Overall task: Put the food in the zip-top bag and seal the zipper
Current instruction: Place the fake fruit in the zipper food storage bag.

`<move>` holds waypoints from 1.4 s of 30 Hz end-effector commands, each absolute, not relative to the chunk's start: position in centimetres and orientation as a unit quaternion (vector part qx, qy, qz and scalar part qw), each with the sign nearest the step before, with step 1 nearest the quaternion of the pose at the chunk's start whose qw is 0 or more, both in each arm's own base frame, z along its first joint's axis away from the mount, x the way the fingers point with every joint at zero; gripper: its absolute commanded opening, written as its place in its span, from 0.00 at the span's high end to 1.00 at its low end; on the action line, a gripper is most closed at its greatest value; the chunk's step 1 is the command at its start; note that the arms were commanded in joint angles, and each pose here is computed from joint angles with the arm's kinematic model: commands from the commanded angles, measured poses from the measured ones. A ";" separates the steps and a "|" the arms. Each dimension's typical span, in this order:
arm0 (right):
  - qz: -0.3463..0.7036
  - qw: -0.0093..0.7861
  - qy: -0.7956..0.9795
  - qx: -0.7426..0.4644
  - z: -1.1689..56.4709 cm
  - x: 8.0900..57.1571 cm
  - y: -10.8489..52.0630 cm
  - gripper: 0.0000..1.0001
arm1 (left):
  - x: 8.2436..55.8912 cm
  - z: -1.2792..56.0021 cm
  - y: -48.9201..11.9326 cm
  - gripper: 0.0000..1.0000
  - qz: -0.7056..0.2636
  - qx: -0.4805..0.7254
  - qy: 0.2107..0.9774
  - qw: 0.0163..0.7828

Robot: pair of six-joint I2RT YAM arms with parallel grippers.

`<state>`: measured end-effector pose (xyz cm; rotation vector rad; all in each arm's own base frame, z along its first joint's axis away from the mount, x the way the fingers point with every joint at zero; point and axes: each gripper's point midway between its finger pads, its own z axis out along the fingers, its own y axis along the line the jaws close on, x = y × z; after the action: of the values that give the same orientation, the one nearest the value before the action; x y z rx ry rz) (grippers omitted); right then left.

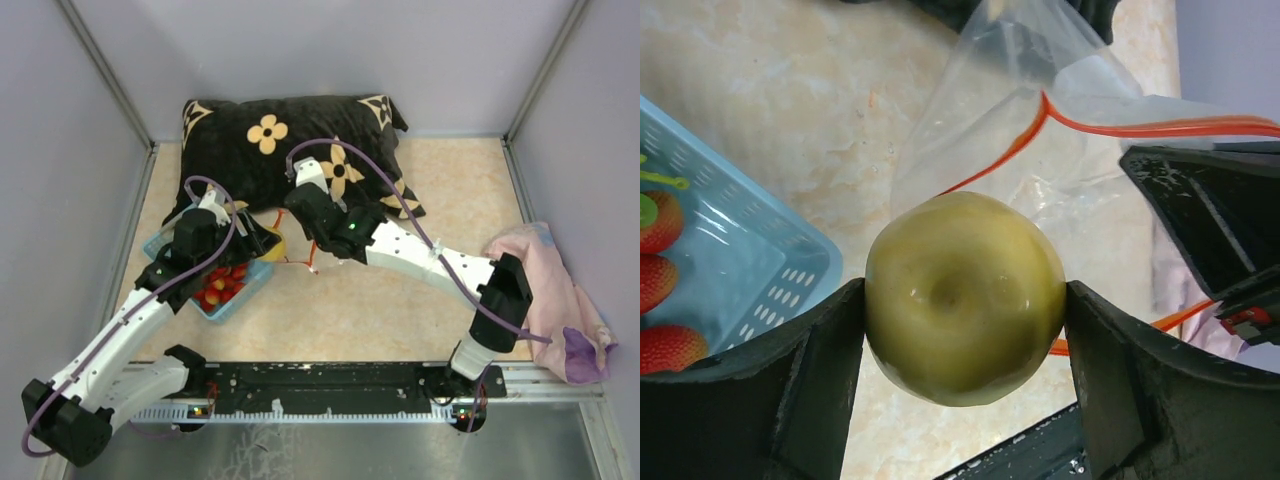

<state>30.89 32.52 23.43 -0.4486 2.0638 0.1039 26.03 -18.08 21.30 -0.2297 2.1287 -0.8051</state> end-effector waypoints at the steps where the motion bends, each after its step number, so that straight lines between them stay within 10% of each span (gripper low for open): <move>1: 0.099 0.509 0.839 -0.167 25.5 30.9 34.1 1.00 | 26.3 25.1 -19.6 0.40 -0.368 -0.072 0.816 0.439; 42: 0.306 0.365 0.867 -0.147 23.3 26.1 38.7 1.00 | 25.3 23.6 -19.1 0.12 -0.308 -0.106 0.837 0.440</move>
<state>26.39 37.78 20.33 -0.4224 2.2902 0.6615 25.61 -19.34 23.00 -0.2477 2.0918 -0.7639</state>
